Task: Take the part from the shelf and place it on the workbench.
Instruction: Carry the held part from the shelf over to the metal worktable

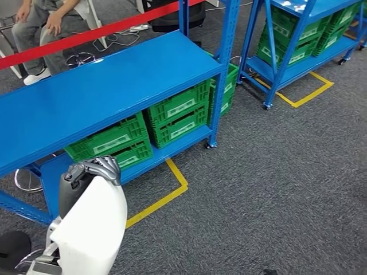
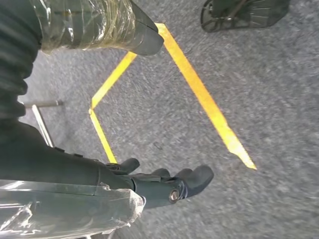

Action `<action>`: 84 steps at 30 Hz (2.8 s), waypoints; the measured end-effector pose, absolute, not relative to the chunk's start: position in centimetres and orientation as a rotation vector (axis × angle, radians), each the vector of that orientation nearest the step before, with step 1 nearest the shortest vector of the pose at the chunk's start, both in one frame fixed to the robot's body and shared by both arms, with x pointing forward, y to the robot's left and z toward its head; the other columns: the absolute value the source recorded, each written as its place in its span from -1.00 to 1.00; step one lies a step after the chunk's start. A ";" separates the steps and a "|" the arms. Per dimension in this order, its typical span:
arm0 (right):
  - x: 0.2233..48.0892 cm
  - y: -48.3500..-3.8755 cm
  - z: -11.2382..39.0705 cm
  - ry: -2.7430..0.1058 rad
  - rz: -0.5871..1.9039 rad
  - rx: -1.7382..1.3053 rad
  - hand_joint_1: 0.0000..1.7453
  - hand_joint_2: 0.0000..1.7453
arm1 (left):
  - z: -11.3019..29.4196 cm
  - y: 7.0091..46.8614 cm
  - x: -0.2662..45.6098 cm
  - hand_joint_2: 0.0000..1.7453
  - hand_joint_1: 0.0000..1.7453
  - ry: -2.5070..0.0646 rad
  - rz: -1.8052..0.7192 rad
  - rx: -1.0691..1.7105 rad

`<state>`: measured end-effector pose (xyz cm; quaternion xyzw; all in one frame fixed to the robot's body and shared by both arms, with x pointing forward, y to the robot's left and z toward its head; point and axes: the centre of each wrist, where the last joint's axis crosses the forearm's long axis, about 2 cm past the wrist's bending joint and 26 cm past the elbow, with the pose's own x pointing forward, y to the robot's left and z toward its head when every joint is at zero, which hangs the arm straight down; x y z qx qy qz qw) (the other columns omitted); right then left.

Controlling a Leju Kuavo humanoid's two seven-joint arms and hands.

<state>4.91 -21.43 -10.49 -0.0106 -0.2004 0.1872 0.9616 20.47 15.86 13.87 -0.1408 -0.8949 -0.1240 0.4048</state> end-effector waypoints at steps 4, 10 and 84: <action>5.0 -21.4 -10.5 -0.408 0.378 -0.022 -1.00 1.00 | 13.8 15.9 20.4 1.00 1.00 -2.258 -0.316 -0.354; 5.0 -21.4 -10.5 -0.407 0.376 -0.018 -1.00 1.00 | 13.8 16.0 20.4 1.00 1.00 -2.260 -0.321 -0.351; 4.7 -22.3 -10.7 -0.402 0.345 -0.013 -1.00 1.00 | 14.9 15.9 22.5 1.00 1.00 -2.304 -0.253 -0.341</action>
